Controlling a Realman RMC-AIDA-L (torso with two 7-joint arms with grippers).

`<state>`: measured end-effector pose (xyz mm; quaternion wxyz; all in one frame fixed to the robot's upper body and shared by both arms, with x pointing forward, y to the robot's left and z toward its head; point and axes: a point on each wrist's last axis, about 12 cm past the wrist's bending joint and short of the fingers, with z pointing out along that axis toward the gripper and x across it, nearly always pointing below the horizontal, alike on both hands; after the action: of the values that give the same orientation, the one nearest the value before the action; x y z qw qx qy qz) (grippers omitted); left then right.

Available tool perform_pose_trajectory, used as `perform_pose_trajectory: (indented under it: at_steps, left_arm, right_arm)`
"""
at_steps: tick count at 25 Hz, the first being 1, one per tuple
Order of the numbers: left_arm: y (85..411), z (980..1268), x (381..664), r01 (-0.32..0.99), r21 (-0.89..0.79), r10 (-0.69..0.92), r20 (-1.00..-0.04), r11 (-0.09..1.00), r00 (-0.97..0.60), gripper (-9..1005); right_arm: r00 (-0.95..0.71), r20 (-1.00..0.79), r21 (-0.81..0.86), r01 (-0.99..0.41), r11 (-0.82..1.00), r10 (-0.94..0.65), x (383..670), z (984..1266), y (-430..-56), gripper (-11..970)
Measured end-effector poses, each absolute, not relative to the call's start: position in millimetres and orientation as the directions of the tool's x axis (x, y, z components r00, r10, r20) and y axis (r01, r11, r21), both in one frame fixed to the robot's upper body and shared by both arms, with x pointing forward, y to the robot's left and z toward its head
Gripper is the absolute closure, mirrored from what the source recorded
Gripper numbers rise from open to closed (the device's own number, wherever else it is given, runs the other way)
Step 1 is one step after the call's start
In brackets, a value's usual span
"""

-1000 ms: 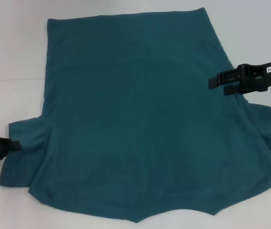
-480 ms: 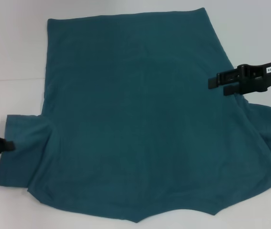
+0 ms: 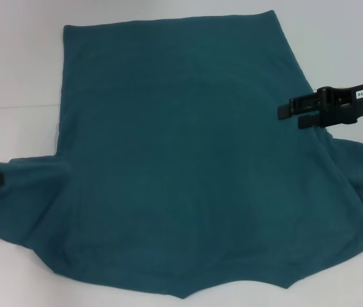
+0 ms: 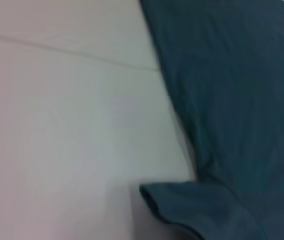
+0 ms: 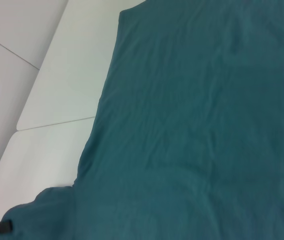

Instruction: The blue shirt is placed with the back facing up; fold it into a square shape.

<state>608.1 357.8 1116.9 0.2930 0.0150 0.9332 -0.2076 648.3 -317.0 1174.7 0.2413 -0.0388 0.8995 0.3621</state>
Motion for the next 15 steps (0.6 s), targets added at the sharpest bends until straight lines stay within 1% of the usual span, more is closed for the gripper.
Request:
perform_pose_trajectory:
  at_steps: [3, 6, 11, 15]
  left_arm:
    - [353, 1123, 613, 0.156, -0.36, -0.068, -0.539, 0.92, -0.839, 992]
    - [345, 1127, 615, 0.159, -0.383, -0.061, -0.503, 0.91, -0.862, 993]
    - [320, 1144, 621, 0.147, -0.472, -0.079, -0.426, 0.869, -0.901, 993]
    - [301, 1159, 629, 0.158, -0.509, -0.069, -0.399, 0.846, -0.914, 992]
  right_arm:
    - [-0.88, -0.463, 0.632, -0.245, 0.735, 0.105, 648, 1175, -317, 227]
    - [-0.88, -0.464, 0.632, -0.246, 0.735, 0.104, 648, 1175, -317, 228]
    - [-0.879, -0.466, 0.63, -0.247, 0.736, 0.104, 649, 1175, -317, 228]
    - [-0.88, -0.464, 0.63, -0.249, 0.736, 0.1, 648, 1173, -315, 228]
